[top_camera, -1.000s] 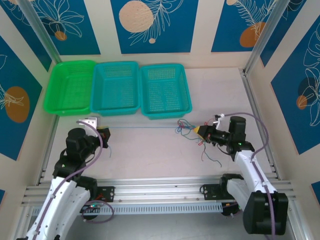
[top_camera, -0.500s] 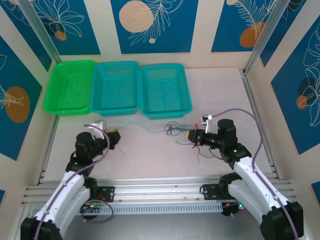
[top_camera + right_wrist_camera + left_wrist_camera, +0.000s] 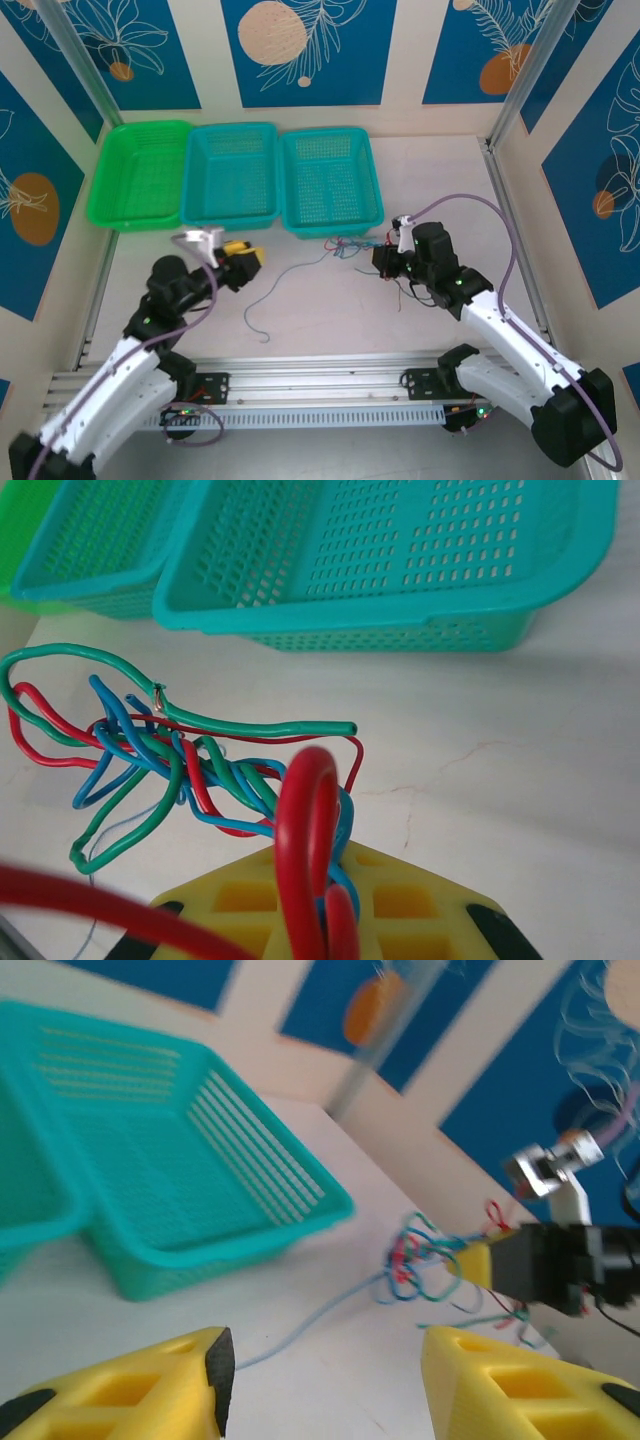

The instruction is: Untangle the cables

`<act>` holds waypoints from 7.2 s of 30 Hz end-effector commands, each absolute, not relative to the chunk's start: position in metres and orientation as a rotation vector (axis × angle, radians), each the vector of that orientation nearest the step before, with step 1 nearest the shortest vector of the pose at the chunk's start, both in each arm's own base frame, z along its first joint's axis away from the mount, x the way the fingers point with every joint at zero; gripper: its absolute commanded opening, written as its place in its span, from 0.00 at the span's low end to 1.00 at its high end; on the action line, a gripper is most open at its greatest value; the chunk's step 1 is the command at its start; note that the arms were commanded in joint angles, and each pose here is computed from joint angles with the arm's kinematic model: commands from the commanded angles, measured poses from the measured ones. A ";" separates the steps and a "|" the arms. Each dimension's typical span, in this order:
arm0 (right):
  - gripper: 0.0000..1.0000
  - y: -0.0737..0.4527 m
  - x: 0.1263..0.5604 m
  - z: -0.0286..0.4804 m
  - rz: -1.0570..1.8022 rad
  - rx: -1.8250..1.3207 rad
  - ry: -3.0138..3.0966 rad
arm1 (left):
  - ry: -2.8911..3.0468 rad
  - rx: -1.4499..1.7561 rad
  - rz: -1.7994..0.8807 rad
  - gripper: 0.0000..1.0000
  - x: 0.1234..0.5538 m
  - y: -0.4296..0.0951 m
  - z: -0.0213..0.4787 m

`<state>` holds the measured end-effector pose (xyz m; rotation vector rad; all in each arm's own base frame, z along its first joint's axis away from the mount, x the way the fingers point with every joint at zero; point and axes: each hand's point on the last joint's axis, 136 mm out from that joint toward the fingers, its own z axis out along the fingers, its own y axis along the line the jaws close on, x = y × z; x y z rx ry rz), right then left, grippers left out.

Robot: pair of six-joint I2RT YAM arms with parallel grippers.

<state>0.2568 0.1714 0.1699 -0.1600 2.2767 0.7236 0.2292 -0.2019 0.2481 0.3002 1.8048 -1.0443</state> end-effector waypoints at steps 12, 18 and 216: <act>0.00 0.214 0.241 0.200 1.026 -0.216 2.319 | 1.727 0.716 -1.060 0.58 0.236 -0.310 0.198; 0.00 0.232 0.225 0.218 1.177 -0.335 2.309 | 1.672 0.870 -0.794 0.72 0.253 -0.305 0.183; 0.00 0.049 0.308 0.160 0.652 0.860 2.455 | 1.965 0.786 -1.231 0.00 0.215 -0.362 0.147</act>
